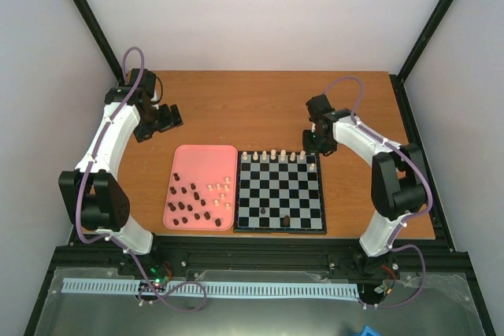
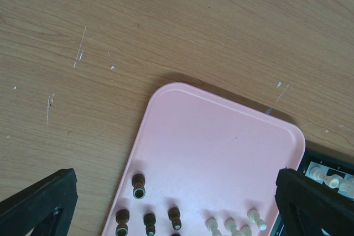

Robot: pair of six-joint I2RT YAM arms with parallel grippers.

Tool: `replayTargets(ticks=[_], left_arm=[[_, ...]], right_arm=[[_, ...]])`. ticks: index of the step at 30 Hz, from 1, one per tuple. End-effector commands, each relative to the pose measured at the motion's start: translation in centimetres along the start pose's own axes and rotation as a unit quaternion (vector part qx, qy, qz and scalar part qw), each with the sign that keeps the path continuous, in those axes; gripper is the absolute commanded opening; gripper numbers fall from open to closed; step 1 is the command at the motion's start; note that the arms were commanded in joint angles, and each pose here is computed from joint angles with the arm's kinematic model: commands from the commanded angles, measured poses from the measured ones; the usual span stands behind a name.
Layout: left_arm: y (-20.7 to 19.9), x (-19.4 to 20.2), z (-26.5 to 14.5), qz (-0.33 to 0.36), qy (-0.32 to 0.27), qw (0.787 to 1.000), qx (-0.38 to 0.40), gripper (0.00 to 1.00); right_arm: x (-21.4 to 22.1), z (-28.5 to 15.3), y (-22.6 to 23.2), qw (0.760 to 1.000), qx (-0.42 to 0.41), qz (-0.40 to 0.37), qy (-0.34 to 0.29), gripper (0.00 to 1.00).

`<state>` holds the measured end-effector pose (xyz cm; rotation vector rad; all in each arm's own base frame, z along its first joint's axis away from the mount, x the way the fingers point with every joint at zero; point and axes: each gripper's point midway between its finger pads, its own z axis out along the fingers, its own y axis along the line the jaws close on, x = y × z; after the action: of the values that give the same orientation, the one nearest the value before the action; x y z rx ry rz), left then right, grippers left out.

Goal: Set up the chess pieces on the board
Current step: Place the chess piece on the chessboard.

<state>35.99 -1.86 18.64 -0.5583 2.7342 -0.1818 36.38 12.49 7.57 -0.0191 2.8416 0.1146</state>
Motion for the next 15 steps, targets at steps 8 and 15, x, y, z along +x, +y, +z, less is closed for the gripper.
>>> replayTargets(ticks=[8,15], left_arm=[[0.1,-0.7,0.1,0.005,-0.008,1.0,-0.003,1.0],[0.0,-0.8,0.2,0.005,-0.006,1.0,-0.002,1.0]], right_arm=[[1.0,2.0,-0.6,1.0,0.007,0.011,0.017,0.05],[1.2,2.7,-0.5,1.0,0.006,0.012,0.024,0.05]])
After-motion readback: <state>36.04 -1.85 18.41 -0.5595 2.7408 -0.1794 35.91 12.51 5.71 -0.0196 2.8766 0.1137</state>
